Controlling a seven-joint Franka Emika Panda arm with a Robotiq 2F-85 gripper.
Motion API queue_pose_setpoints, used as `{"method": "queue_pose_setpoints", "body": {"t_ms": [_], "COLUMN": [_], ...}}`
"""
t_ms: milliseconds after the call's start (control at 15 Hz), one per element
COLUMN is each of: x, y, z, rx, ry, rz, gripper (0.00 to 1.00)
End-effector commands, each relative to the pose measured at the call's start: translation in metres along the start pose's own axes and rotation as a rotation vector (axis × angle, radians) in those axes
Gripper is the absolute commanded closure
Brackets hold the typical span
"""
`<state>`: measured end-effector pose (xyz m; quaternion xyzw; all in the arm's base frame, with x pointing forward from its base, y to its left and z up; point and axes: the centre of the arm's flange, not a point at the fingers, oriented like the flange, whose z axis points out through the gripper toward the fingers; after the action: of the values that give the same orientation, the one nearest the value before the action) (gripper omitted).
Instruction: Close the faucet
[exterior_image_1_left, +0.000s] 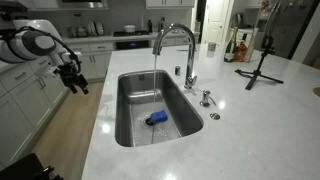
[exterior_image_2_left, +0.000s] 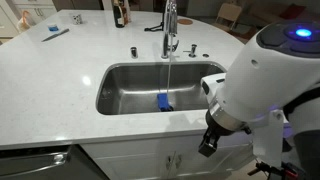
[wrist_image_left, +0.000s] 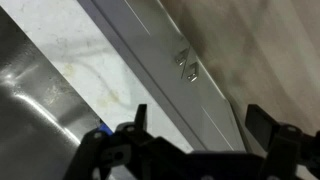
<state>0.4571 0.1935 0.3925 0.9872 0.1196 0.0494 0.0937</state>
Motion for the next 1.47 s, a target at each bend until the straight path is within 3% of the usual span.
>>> {"method": "queue_pose_setpoints", "body": {"t_ms": [0,333,533,933,1400], "x": [0.0,0.0,-0.005,-0.034,-0.114], "y": [0.0,0.0,0.024,0.097,0.202], "z": [0.0,0.0,-0.011,-0.025,-0.032], "rx": [0.0,0.0,0.011,0.04,0.048], "ry": [0.0,0.0,0.019,0.061,0.127], "rz": [0.0,0.0,0.06,0.244,0.468], "gripper": [0.0,0.0,0.0,0.0,0.0]}}
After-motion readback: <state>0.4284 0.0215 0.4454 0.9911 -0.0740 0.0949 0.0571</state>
